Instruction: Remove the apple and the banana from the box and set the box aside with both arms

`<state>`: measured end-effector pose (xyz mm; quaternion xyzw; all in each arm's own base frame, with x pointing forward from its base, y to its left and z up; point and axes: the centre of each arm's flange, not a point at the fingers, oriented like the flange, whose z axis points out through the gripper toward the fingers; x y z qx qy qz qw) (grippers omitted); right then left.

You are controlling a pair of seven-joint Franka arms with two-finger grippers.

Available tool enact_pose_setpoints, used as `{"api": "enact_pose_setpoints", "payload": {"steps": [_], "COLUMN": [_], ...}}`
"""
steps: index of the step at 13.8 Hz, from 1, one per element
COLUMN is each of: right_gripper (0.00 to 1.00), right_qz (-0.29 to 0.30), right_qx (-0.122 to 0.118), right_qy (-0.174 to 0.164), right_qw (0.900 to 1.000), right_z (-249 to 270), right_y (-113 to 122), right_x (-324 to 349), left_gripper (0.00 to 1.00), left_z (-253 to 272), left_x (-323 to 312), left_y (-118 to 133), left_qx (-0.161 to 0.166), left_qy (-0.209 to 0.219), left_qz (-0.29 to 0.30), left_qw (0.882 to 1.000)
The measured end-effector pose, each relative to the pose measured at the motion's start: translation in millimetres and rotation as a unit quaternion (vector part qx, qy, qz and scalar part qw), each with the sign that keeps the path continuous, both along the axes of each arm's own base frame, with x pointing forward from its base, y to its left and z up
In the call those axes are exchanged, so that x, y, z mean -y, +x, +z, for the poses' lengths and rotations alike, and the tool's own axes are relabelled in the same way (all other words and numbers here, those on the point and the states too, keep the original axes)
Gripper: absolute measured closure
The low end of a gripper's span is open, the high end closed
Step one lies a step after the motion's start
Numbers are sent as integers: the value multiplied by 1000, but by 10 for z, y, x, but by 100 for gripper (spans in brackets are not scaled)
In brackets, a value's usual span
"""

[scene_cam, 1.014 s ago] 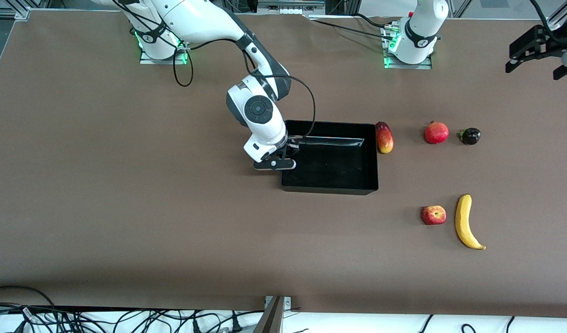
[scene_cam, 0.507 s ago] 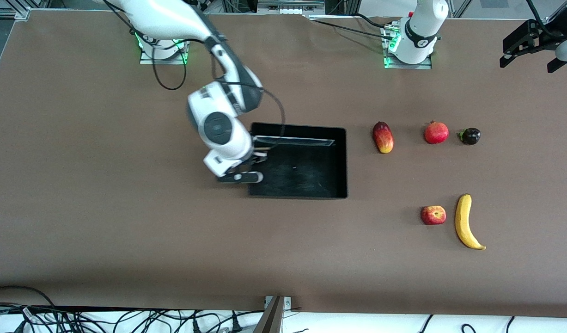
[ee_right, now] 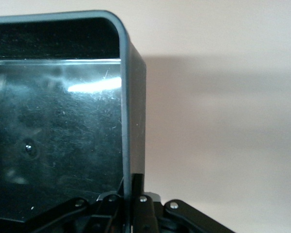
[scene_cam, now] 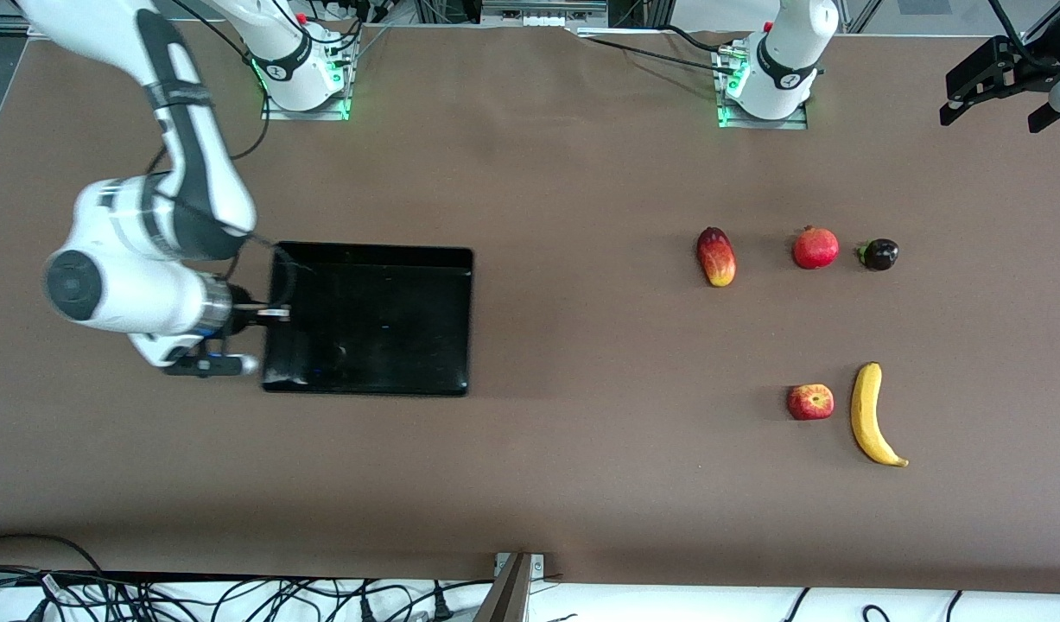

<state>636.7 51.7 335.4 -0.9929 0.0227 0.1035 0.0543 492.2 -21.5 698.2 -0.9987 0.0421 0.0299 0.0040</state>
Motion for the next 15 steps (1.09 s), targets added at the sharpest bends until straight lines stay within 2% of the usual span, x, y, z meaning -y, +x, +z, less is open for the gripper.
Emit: {"api": "enact_pose_setpoints", "payload": {"steps": [2, 5, 10, 13, 14, 15], "right_gripper": [96, 96, 96, 96, 91, 81], "right_qz": [0, 11, 6, 3, 2, 0], "right_qx": [-10, -20, -25, -26, -26, -27], "right_qy": [-6, -9, -12, -10, -10, -10], "right_qw": [1000, 1000, 1000, 1000, 1000, 1000], "right_z": [-150, -394, -740, -796, -798, -794], "right_y": [-117, -307, -527, -574, -580, -586], "right_x": [549, 1008, 1127, 1185, 1212, 1246], "left_gripper": [0, 0, 0, 0, 0, 0], "left_z": [-8, -16, -53, -60, -63, -68], "left_x": [0, 0, 0, 0, 0, 0], "left_y": [5, 10, 13, 13, 14, 14], "left_qx": [1, 1, -3, -4, -4, -5], "left_qy": [0, 1, 1, 1, 1, 1], "left_qz": [8, 13, 14, 16, 17, 17], "left_qw": [1000, 1000, 1000, 1000, 1000, 1000]}}
